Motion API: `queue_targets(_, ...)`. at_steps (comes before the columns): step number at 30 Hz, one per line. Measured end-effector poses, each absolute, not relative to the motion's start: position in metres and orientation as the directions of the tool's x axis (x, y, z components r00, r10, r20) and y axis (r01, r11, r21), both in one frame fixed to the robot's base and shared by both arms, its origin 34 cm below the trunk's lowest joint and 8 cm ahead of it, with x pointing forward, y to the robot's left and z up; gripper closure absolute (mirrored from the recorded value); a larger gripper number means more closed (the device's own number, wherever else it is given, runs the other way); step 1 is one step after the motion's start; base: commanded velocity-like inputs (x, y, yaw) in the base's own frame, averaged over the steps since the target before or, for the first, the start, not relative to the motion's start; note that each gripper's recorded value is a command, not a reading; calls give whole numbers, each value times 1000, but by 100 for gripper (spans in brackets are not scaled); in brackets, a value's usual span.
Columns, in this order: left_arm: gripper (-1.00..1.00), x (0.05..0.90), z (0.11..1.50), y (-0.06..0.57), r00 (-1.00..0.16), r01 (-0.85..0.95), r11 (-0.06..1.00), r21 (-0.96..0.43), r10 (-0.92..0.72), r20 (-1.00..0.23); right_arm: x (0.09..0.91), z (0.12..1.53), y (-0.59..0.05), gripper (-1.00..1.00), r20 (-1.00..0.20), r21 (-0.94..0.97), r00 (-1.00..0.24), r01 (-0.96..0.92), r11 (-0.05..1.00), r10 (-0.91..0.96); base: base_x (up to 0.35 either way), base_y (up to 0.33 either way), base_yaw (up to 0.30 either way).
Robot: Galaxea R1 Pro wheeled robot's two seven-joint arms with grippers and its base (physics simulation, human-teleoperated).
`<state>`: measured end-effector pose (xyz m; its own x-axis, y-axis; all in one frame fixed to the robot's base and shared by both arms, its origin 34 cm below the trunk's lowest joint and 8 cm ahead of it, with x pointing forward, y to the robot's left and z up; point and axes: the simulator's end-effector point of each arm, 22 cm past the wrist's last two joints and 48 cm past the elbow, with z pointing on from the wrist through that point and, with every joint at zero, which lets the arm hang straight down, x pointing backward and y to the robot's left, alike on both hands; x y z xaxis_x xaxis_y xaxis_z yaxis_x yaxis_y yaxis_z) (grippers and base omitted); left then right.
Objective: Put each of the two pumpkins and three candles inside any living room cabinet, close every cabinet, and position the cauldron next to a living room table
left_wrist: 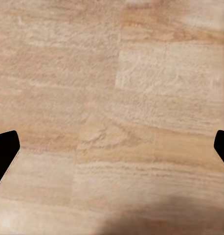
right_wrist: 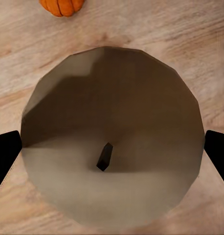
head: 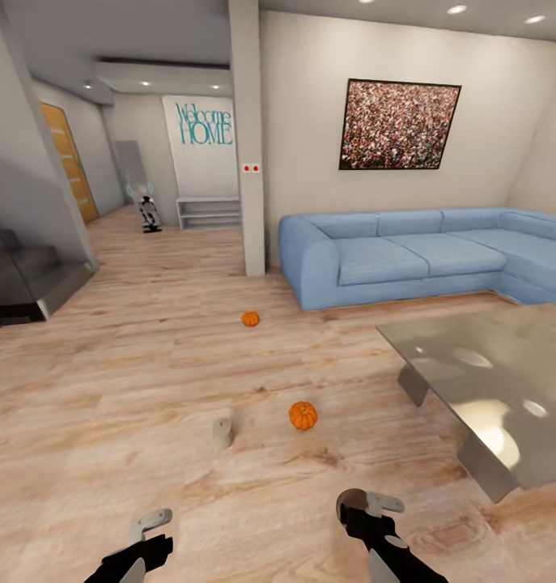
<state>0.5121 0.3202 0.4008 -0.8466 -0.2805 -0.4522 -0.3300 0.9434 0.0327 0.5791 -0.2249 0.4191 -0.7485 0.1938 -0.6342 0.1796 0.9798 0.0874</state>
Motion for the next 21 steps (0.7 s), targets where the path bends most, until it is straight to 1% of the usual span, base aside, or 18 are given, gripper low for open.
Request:
queue_targets(5, -100, 512, 401, 320, -847, -329, 944, 33, -280, -452, 579, 419, -225, 100, -634, 87, -749, 179, 980, 193, 265, 189, -64)
queue_targets(21, -100, 512, 401, 320, -847, -329, 944, 33, -279, -452, 579, 419, -224, 100, -634, 88, -749, 177, 980, 192, 265, 183, -2)
